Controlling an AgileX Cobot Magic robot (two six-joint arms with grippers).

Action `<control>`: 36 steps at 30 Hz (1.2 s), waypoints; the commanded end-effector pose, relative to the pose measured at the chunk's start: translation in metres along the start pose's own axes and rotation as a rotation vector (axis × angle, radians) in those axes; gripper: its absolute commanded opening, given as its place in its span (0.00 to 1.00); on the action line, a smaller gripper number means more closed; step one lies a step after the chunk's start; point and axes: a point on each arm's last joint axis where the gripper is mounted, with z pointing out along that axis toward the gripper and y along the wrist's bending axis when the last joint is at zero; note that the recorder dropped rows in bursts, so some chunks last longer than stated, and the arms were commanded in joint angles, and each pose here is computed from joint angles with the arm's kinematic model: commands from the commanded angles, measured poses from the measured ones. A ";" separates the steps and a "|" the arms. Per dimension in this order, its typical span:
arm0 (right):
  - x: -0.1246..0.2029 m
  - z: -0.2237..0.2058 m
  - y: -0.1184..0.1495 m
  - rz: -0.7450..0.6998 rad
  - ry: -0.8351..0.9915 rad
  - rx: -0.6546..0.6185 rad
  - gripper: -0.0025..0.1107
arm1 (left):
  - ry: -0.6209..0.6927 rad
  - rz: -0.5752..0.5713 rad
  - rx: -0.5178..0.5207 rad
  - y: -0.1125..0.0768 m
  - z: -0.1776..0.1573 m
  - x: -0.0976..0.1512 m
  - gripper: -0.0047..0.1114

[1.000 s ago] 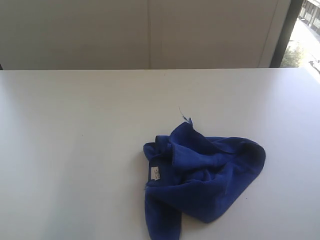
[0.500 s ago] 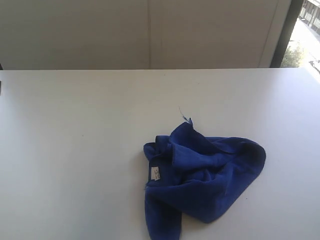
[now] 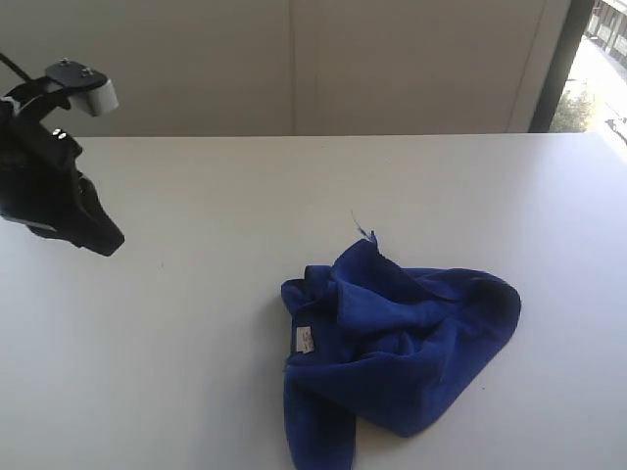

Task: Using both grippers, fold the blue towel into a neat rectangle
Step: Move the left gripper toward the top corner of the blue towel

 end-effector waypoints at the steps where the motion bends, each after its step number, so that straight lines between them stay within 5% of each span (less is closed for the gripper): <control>1: 0.001 0.000 0.000 -0.005 -0.011 0.005 0.02 | 0.050 0.051 0.091 0.008 0.008 -0.015 0.04; 9: 0.001 0.000 0.000 -0.005 -0.011 0.005 0.02 | 0.013 0.174 0.197 0.018 0.013 -0.052 0.04; 18: 0.001 0.000 0.000 -0.005 -0.011 0.005 0.02 | 0.023 0.388 0.245 -0.001 0.037 -0.101 0.04; 26: 0.001 0.000 0.000 -0.005 -0.011 0.005 0.02 | 0.120 0.531 0.217 -0.010 0.075 -0.132 0.04; 36: 0.001 0.000 0.000 -0.005 -0.011 0.005 0.02 | -0.037 0.699 0.126 -0.020 0.103 -0.161 0.04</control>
